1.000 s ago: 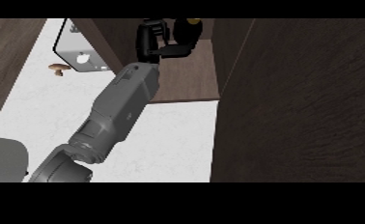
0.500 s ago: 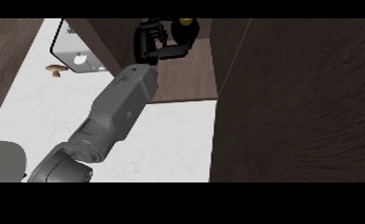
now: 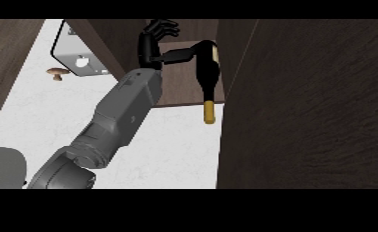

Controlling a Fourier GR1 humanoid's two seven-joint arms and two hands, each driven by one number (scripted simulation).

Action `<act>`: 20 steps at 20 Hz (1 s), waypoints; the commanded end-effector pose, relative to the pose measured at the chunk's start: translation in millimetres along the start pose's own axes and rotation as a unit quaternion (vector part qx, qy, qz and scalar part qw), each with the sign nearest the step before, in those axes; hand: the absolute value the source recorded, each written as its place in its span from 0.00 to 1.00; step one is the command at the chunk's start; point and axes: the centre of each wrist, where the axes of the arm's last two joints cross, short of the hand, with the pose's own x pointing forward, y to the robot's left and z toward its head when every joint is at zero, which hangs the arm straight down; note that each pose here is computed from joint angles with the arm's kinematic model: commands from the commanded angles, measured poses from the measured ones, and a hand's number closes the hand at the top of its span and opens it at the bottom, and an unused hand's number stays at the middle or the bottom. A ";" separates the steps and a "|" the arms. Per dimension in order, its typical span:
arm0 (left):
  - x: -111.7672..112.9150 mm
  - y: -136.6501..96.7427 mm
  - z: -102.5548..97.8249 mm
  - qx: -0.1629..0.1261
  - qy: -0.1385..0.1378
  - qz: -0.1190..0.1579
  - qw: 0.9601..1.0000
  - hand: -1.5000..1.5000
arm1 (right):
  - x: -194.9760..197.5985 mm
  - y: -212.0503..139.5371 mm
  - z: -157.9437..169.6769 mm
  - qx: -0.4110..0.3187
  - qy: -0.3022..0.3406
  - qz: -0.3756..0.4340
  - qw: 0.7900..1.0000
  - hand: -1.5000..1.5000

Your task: Pick up the wine, place it into the cabinet and close the cabinet

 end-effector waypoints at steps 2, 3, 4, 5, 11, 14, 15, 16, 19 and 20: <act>-11.6 10.4 6.4 0.009 0.006 -0.040 0.999 0.00 | 2.4 -4.3 -1.5 -0.008 -0.012 -0.010 1.000 0.00; -7.1 4.2 4.6 0.011 0.005 -0.036 0.999 0.00 | 5.5 -8.2 0.4 -0.009 -0.014 -0.008 1.000 0.00; -12.7 15.1 5.5 0.010 0.009 -0.045 0.999 0.00 | 6.4 -7.1 5.0 0.001 -0.006 -0.002 1.000 0.00; -4.4 6.2 0.8 0.016 0.006 -0.051 0.999 0.00 | 6.4 -4.0 -1.3 0.002 -0.018 -0.003 1.000 0.00; -16.6 31.2 3.3 0.012 0.006 -0.074 0.997 0.00 | 5.5 0.5 9.7 0.009 -0.022 -0.003 1.000 0.00; -15.3 11.7 9.5 0.018 0.000 -0.078 0.997 0.00 | 1.2 -1.2 -0.4 0.006 -0.012 -0.008 1.000 0.00; -21.8 34.0 7.7 0.024 0.004 -0.075 0.997 0.00 | 4.4 -1.5 13.8 0.013 -0.008 -0.007 1.000 0.00; -25.0 21.5 16.0 0.034 -0.007 -0.061 0.998 0.00 | 1.2 -2.3 3.4 0.007 -0.010 0.000 1.000 0.00; -31.4 21.2 23.3 0.030 -0.008 -0.050 0.998 0.00 | 7.6 4.8 4.0 0.014 -0.016 -0.010 1.000 0.00; -25.2 35.5 11.0 0.025 -0.010 -0.056 0.998 0.00 | 8.3 3.0 8.8 0.009 -0.018 -0.011 1.000 0.00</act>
